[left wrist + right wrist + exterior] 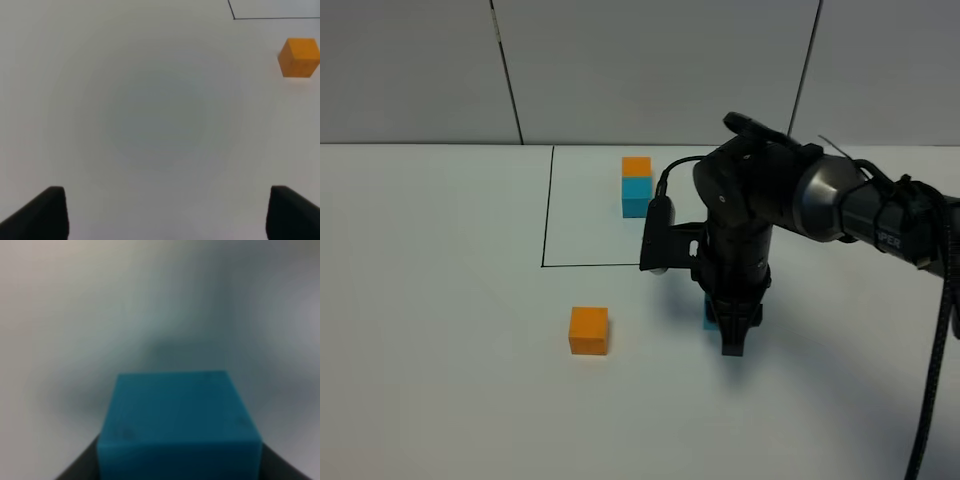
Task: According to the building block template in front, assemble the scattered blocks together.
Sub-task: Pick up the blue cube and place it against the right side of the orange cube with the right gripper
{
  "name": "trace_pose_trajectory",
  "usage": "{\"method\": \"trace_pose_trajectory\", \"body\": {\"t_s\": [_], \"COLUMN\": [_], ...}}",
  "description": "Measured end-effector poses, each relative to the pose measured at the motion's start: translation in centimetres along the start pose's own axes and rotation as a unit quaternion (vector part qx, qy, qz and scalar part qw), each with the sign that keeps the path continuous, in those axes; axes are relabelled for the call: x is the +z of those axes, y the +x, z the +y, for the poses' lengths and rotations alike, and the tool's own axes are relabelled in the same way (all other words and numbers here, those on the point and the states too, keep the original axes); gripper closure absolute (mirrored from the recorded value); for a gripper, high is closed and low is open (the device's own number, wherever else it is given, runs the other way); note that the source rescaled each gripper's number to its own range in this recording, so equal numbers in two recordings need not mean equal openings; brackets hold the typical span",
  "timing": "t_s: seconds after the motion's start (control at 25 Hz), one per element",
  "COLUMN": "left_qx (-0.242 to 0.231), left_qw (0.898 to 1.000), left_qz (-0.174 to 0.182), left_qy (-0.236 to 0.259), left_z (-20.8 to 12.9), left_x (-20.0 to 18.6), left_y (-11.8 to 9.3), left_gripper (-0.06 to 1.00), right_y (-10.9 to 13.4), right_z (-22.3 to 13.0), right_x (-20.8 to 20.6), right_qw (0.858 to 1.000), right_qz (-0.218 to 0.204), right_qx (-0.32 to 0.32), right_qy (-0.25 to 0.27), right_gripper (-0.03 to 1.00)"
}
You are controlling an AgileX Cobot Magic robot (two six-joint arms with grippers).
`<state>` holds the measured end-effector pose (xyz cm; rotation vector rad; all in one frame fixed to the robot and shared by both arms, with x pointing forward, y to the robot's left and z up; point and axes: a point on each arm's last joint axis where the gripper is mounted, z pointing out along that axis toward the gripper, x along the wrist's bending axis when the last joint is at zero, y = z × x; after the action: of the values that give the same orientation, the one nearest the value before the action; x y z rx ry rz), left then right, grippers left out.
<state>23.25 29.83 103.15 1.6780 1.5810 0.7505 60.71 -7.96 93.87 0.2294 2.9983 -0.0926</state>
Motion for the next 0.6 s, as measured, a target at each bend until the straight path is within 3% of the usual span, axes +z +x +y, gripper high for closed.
{"method": "trace_pose_trajectory", "body": {"t_s": [0.32, 0.6], "left_qx": [0.0, 0.0], "left_qw": [1.0, 1.0], "left_qz": [0.0, 0.0], "left_qy": [0.0, 0.0], "left_z": [0.0, 0.0], "left_x": [0.0, 0.0], "left_y": [0.0, 0.0], "left_gripper": [-0.03, -0.03], "right_y": [1.2, 1.4], "right_z": [3.4, 5.6], "right_x": [2.2, 2.8], "right_qw": [0.999, 0.999], "right_qz": [0.021, 0.031], "right_qx": [-0.017, -0.014], "right_qy": [0.019, -0.007], "right_gripper": [0.97, 0.97]}}
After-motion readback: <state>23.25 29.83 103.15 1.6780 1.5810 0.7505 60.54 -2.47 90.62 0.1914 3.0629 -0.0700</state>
